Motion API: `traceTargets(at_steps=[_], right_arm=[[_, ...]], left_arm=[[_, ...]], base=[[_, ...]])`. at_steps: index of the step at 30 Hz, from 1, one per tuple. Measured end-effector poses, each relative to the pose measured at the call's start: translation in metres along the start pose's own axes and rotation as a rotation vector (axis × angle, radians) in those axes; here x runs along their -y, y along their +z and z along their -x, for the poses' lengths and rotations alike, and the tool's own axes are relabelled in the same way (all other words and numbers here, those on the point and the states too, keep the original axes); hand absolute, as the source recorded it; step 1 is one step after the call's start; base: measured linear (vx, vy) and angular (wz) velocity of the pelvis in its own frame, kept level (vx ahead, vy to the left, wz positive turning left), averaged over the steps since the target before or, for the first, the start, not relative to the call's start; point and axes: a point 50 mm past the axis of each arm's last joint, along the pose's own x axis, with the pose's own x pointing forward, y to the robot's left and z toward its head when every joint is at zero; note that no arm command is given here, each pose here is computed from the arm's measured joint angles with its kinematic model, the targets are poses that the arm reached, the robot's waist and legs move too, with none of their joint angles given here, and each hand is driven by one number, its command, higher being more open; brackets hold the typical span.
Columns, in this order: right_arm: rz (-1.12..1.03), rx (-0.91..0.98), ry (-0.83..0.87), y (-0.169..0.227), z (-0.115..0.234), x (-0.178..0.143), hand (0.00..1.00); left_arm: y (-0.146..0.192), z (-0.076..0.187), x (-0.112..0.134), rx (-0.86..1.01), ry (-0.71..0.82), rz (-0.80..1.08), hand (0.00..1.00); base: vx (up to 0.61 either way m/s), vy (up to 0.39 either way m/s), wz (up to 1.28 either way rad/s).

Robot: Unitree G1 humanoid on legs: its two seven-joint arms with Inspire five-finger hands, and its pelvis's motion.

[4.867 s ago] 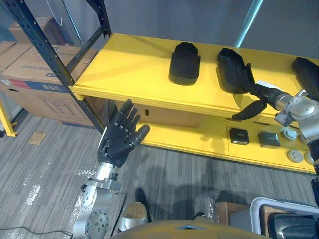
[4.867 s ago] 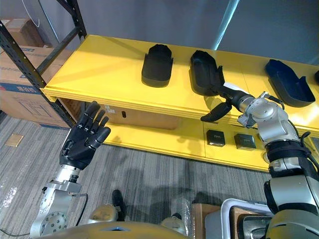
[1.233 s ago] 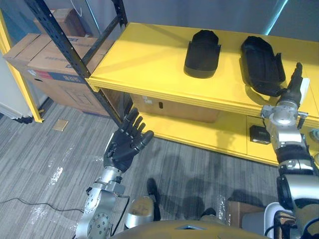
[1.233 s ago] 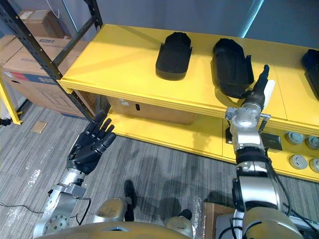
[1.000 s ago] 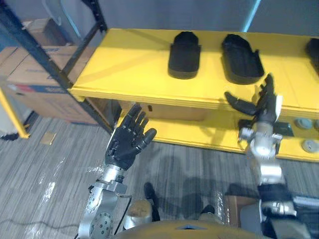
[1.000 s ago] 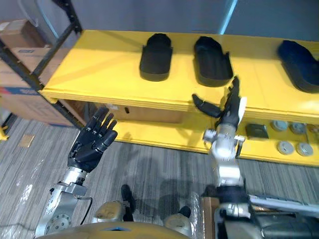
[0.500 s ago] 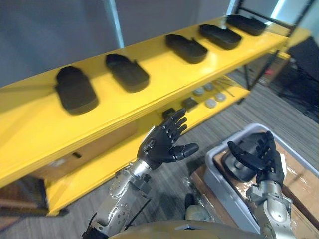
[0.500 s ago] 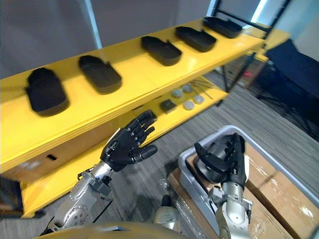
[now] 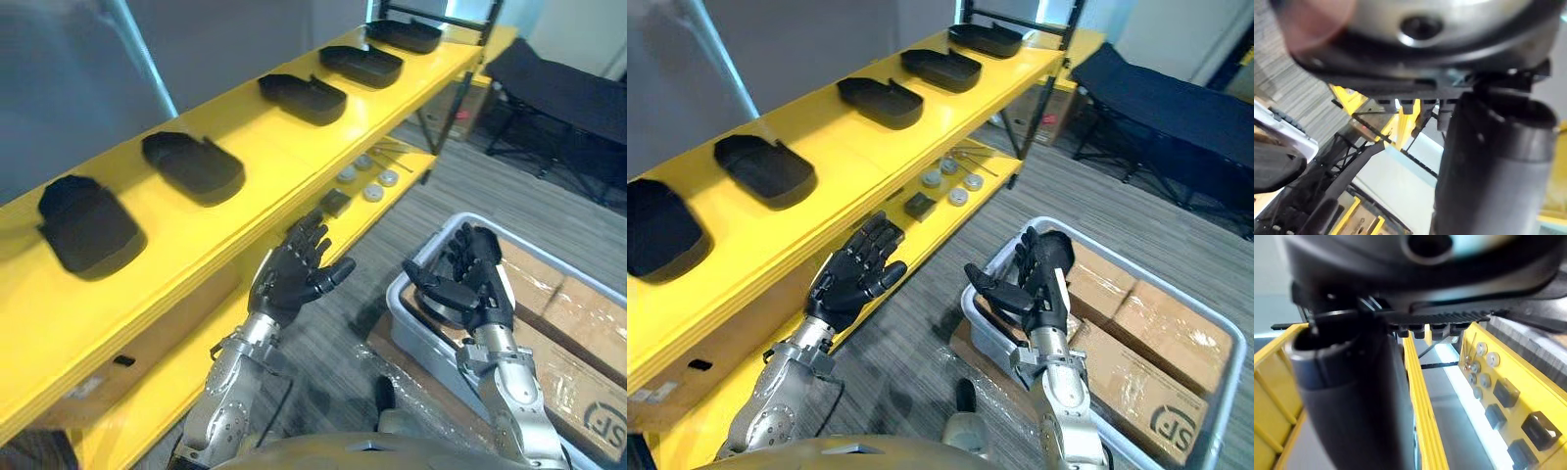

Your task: Walk over and take three plastic housings, then place them on the shelf

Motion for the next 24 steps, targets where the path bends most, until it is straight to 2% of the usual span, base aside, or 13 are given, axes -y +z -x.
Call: traceTargets(at_steps=[2, 4, 9, 11, 16, 18, 24], right_arm=[[-0.016, -0.016, -0.020, -0.005, 0.002, -0.001, 1.00], [-0.055, -0.062, -0.069, -0.017, 0.017, -0.001, 1.00], [-0.107, -0.053, -0.038, -0.018, 0.020, -0.006, 1.00], [-0.103, -0.036, -0.036, -0.017, 0.019, -0.008, 1.00], [-0.121, 0.081, 0.102, 0.001, -0.013, -0.059, 1.00], [-0.109, 0.048, 0.117, -0.007, -0.009, -0.068, 1.00], [-0.058, -0.123, 0.122, -0.035, 0.017, -0.058, 1.00]], left_arm=[[0.001, 0.001, 0.002, -0.001, -0.026, -0.008, 1.00], [0.012, 0.000, 0.014, 0.035, -0.122, -0.022, 1.00], [0.024, -0.002, 0.016, 0.084, -0.161, -0.040, 1.00], [0.021, -0.004, 0.011, 0.061, -0.143, -0.042, 1.00], [0.018, 0.001, -0.005, 0.041, -0.047, -0.041, 1.00], [0.011, 0.008, -0.010, 0.017, -0.003, -0.023, 1.00], [0.008, 0.022, -0.031, 0.030, 0.152, 0.085, 1.00]], base=[[-0.07, 0.061, 0.14], [-0.13, 0.132, -0.33], [-0.22, 0.055, -0.89], [-0.20, 0.010, -0.22], [-0.14, -0.026, -0.78], [-0.14, -0.128, -0.61], [-0.04, -0.333, -0.79]])
